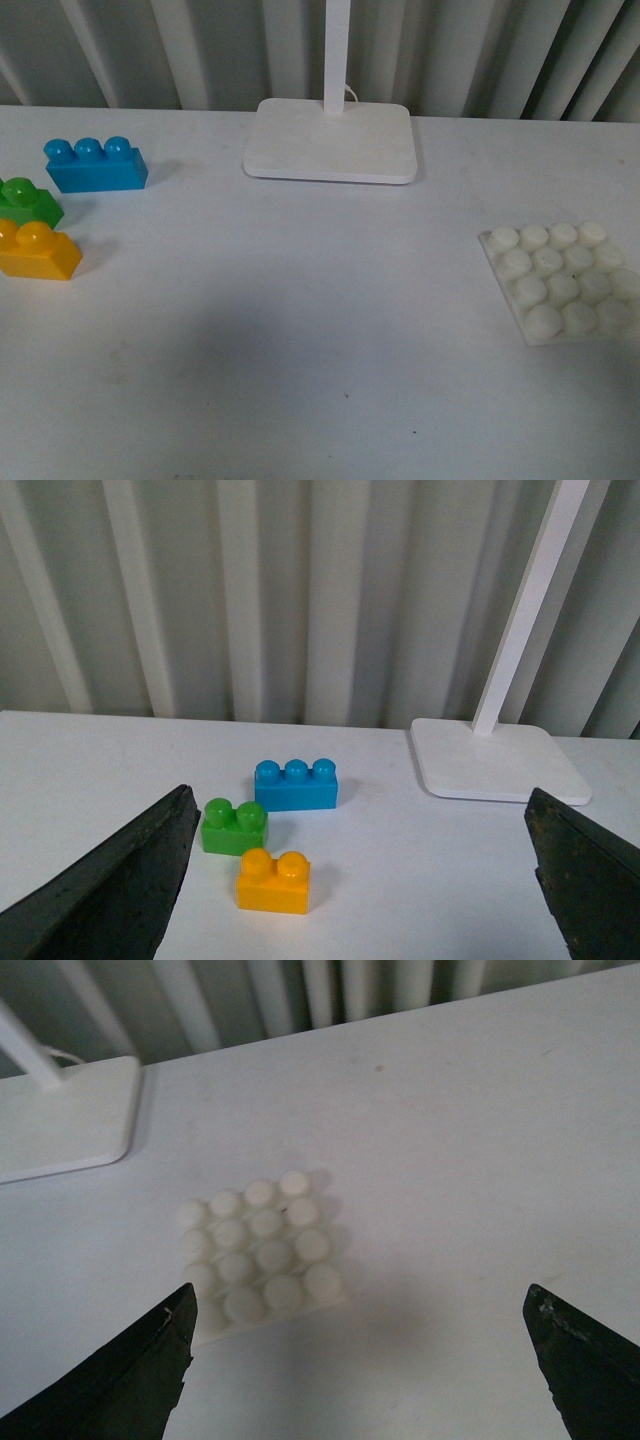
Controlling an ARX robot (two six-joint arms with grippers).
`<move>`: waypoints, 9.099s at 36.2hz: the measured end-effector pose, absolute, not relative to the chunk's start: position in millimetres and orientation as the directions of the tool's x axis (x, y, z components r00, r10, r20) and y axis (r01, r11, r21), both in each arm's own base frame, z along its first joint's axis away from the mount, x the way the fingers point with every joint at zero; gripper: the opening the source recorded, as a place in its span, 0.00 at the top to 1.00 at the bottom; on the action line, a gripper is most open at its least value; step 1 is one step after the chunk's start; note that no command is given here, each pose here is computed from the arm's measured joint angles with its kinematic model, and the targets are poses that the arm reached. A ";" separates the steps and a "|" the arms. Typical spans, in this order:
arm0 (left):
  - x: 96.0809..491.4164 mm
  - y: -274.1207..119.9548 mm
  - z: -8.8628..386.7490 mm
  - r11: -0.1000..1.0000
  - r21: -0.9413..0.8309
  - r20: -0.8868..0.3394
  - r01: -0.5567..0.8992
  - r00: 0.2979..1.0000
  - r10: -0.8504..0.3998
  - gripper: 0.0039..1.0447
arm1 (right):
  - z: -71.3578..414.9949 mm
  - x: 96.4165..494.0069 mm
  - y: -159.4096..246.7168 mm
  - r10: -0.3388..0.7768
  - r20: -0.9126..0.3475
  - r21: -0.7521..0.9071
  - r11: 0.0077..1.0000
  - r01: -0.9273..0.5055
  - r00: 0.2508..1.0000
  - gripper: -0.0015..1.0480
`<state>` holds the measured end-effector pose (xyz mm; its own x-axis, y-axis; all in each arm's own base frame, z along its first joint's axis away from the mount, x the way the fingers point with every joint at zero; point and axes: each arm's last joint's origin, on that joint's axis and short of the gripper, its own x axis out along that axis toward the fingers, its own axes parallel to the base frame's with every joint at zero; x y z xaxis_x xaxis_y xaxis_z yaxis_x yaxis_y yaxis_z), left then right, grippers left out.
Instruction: Insert yellow block into base center
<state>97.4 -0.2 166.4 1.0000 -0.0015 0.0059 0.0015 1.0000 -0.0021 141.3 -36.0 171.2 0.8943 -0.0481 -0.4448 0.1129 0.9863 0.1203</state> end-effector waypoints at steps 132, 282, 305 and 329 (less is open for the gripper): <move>97.4 -0.2 166.4 1.000 -0.002 0.006 0.002 1.000 -0.002 0.06 | 80.9 343.7 162.3 0.338 -0.649 0.455 0.890 -0.009 0.682 0.23; 275.3 43.5 61.5 0.985 0.040 -0.554 0.170 0.824 -0.120 0.06 | 165.3 97.6 0.0 0.001 0.003 0.003 1.000 -0.001 1.000 0.09; 288.2 49.1 51.6 0.986 0.056 -0.578 0.160 0.810 -0.099 0.06 | 165.3 97.6 0.0 0.001 0.003 0.003 1.000 -0.001 1.000 0.09; 298.4 50.6 39.4 0.988 0.076 -0.606 0.138 0.793 -0.064 0.06 | 165.3 97.6 0.0 0.001 0.003 0.003 1.000 -0.001 1.000 0.09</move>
<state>298.4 50.6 39.4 0.7925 -0.0639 -0.6065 0.1377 0.9876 0.0759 97.6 0.0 165.3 1.0000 0.0008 0.0029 -0.0008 1.0000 0.0029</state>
